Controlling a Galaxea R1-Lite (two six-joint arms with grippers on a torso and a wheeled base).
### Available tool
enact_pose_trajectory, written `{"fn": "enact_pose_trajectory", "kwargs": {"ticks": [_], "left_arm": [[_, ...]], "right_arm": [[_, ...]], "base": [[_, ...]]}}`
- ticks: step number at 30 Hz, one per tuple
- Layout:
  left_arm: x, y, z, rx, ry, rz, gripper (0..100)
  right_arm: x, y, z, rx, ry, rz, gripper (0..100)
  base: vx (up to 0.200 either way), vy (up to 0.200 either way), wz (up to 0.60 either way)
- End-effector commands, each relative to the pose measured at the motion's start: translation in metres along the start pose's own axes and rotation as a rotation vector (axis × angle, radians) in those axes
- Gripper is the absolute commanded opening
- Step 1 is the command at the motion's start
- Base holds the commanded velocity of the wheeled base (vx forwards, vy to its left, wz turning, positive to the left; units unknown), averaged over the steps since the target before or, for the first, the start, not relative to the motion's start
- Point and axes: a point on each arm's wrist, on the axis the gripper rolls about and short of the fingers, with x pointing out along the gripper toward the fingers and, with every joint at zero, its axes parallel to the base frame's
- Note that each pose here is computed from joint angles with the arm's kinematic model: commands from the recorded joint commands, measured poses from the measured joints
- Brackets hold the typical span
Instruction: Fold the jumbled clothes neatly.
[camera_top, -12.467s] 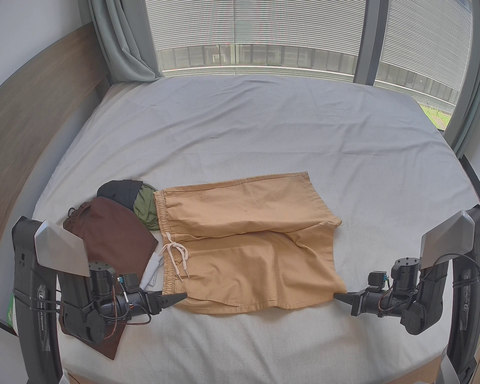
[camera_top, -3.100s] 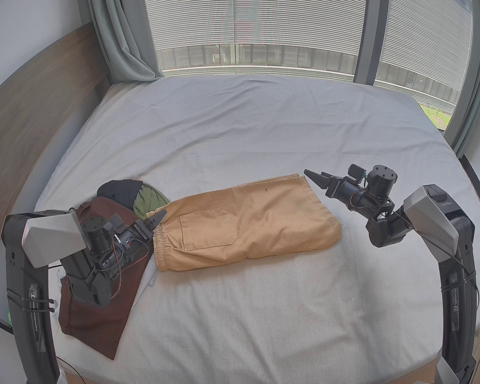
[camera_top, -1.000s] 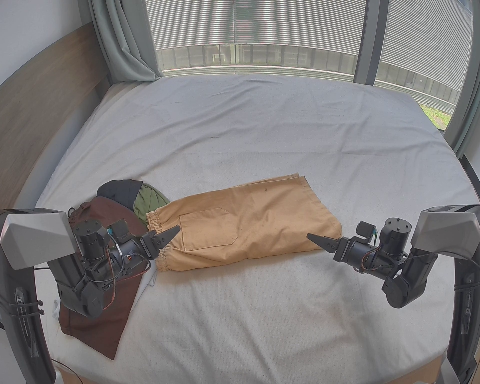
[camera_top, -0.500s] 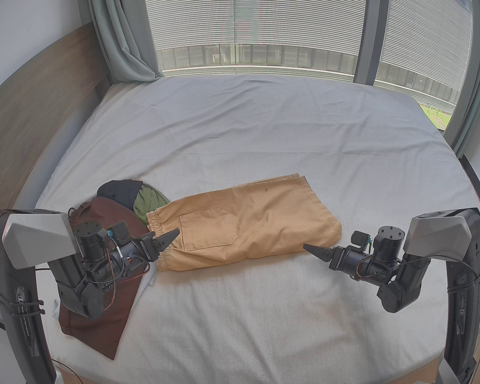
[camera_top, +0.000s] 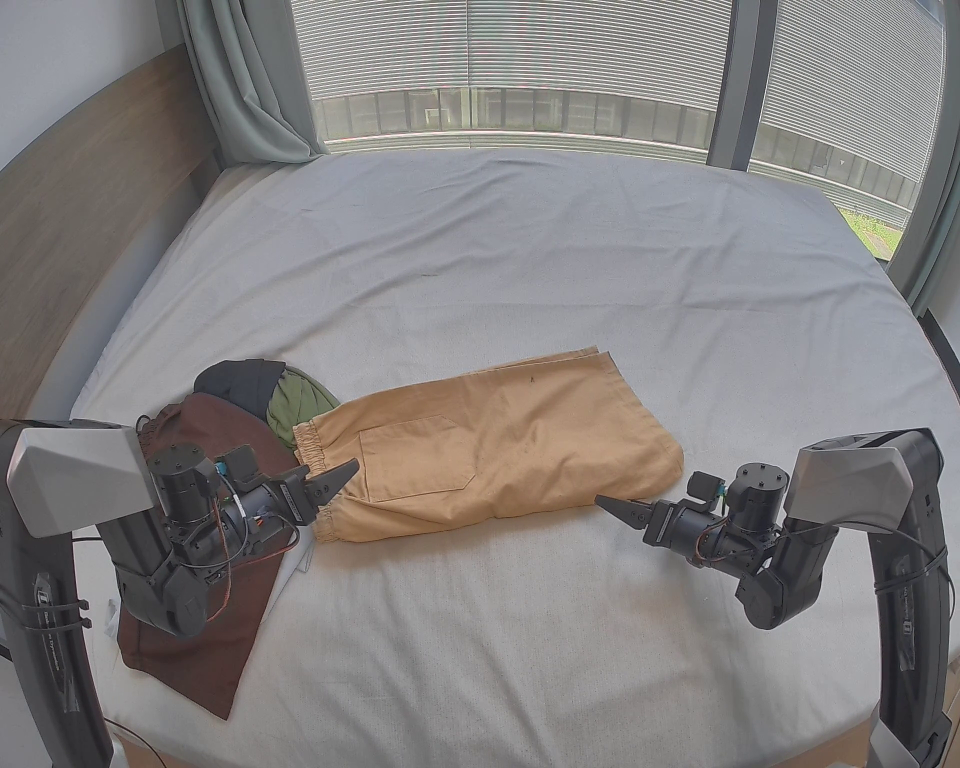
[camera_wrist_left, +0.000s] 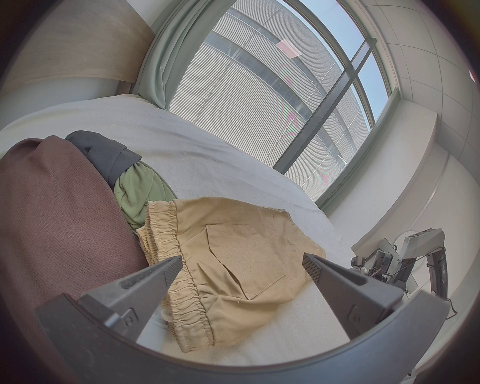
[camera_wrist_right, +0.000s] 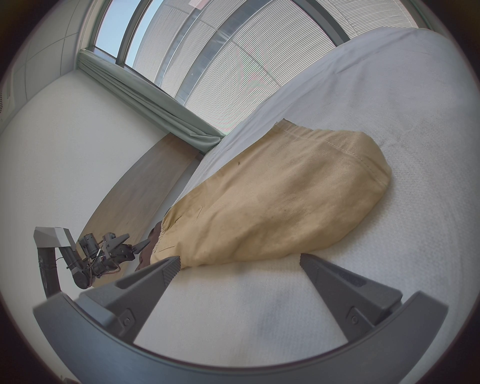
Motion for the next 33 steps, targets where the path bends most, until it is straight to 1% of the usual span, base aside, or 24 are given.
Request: {"fn": "enact_pose_trajectory", "kwargs": {"ticks": [1,4,8,10,12,15,23,27,33], "left_arm": [[0.000,0.000,-0.001,-0.002,0.003,0.000,100],[0.000,0.001,-0.001,-0.003,0.004,0.000,100],[0.001,0.002,-0.003,-0.003,0.008,0.002,100],[0.001,0.002,-0.003,-0.005,0.008,0.002,100],[0.001,0.001,-0.003,-0.004,0.007,0.001,100],[0.001,0.002,-0.003,-0.005,0.008,0.002,100],[0.001,0.001,-0.004,-0.006,0.010,0.001,100],[0.002,0.002,-0.005,-0.007,0.015,0.003,100],[0.002,0.003,-0.007,-0.009,0.019,0.005,100]], "right_arm": [[0.011,-0.007,-0.010,0.018,0.007,-0.003,100],[0.020,-0.006,-0.012,0.021,0.002,0.012,100],[0.036,-0.007,-0.013,0.009,-0.051,-0.005,100],[0.042,-0.006,-0.014,0.030,-0.064,0.000,100],[0.047,0.000,-0.015,0.073,-0.065,0.019,100],[0.054,0.005,-0.013,0.091,-0.077,0.043,100],[0.060,0.009,-0.012,0.091,-0.087,0.064,100],[0.066,0.007,-0.014,0.087,-0.113,0.047,100],[0.068,0.005,-0.017,0.089,-0.113,0.039,100]], "base": [[0.000,0.000,0.00],[0.000,0.000,0.00],[0.000,0.000,0.00],[0.000,0.000,0.00],[0.000,0.000,0.00],[0.000,0.000,0.00],[0.000,0.000,0.00],[0.000,0.000,0.00],[0.000,0.000,0.00]]}}
